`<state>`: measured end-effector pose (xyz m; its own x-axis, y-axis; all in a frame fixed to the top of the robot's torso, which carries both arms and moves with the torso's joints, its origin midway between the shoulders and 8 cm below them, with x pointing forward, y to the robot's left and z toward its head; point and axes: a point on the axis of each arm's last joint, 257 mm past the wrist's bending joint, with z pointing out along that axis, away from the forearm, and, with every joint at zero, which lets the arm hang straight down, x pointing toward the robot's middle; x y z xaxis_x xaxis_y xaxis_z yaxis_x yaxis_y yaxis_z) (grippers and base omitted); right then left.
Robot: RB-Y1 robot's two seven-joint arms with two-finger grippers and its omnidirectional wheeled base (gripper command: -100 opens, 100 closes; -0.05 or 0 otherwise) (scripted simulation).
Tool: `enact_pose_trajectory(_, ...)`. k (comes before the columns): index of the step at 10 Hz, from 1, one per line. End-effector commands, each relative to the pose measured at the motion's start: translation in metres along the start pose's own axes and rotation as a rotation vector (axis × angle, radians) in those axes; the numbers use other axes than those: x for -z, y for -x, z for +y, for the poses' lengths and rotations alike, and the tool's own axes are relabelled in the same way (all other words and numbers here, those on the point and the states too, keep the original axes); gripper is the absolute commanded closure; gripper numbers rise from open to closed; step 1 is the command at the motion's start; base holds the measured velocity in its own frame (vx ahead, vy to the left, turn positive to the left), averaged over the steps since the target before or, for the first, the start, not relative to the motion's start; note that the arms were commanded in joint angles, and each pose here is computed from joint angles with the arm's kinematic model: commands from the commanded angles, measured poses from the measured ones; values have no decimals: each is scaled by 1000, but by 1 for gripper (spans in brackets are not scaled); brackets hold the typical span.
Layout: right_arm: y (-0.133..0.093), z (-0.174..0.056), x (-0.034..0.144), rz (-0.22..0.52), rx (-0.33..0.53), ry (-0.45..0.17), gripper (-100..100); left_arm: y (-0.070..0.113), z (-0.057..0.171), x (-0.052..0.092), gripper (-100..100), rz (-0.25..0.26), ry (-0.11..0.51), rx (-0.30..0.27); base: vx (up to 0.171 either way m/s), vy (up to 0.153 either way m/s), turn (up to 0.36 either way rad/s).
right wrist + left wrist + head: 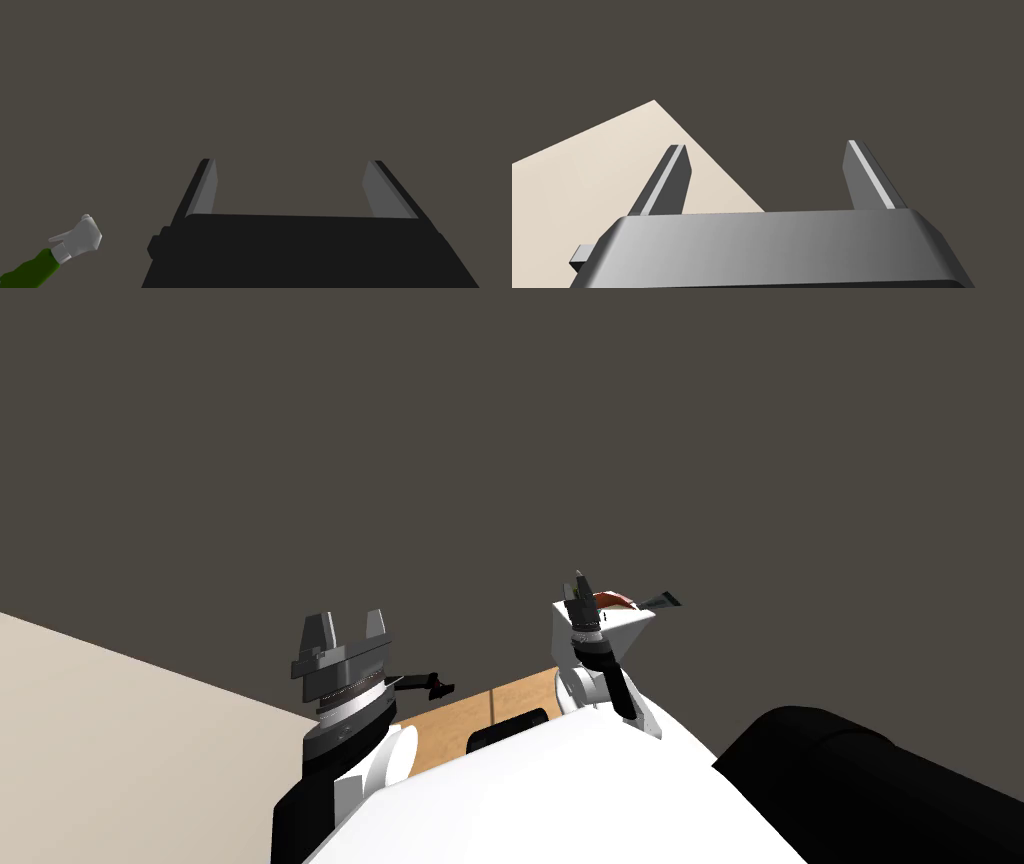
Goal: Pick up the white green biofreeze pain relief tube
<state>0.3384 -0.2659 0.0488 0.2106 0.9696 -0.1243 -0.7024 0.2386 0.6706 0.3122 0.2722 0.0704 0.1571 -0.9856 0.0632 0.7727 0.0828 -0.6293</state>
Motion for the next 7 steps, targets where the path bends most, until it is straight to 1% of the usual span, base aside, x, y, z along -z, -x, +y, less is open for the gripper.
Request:
enact_pose_trajectory(1,-7,-5,-1,42,32,1,-100,0,0,0,0,0,0,0,-13,22,-33)
enact_pose_trajectory(3,-14,-12,-3,81,74,0,-100,0,0,0,0,0,0,0,-29,61,-48)
enact_pose_trajectory(4,-20,-22,-6,117,128,-1,-100,0,0,0,0,0,0,0,-47,116,-103)
enact_pose_trajectory(7,-29,-43,-11,164,229,-5,-100,0,0,0,0,0,0,0,-41,104,-79)
